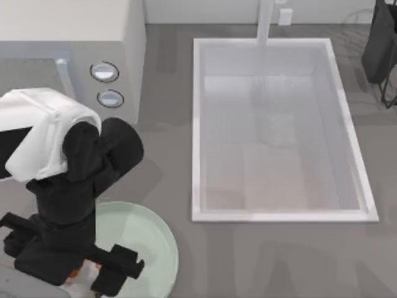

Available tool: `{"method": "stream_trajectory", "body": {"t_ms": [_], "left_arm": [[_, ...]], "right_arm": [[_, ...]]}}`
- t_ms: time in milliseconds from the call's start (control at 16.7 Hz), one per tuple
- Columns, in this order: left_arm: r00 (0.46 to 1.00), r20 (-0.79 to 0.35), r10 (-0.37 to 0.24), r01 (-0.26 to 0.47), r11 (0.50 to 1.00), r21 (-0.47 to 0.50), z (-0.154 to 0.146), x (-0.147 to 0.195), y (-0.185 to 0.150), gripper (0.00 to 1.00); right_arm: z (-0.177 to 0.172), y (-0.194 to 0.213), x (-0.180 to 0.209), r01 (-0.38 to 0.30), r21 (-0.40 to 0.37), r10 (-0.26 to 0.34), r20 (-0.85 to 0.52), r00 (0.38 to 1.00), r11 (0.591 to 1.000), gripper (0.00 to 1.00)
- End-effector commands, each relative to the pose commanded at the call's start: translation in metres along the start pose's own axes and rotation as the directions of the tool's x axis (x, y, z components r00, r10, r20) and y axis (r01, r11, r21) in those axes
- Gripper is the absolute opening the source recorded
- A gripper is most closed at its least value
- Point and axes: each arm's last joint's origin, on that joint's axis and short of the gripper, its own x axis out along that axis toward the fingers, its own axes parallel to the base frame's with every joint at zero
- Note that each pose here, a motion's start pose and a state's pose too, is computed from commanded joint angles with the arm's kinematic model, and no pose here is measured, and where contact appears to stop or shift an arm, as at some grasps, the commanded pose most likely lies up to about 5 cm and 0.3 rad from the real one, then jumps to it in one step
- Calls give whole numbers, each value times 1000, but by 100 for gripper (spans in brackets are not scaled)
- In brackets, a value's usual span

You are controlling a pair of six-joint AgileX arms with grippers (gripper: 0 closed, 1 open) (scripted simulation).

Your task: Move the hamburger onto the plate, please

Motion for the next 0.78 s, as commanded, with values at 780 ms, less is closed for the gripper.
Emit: {"method": "stream_trajectory", "body": {"t_ms": [780], "left_arm": [[978,-201,57,-126,930,-344,-12,-29,3,0]], "right_arm": [[0,0,0,0,0,0,0,1000,1000,100]]}}
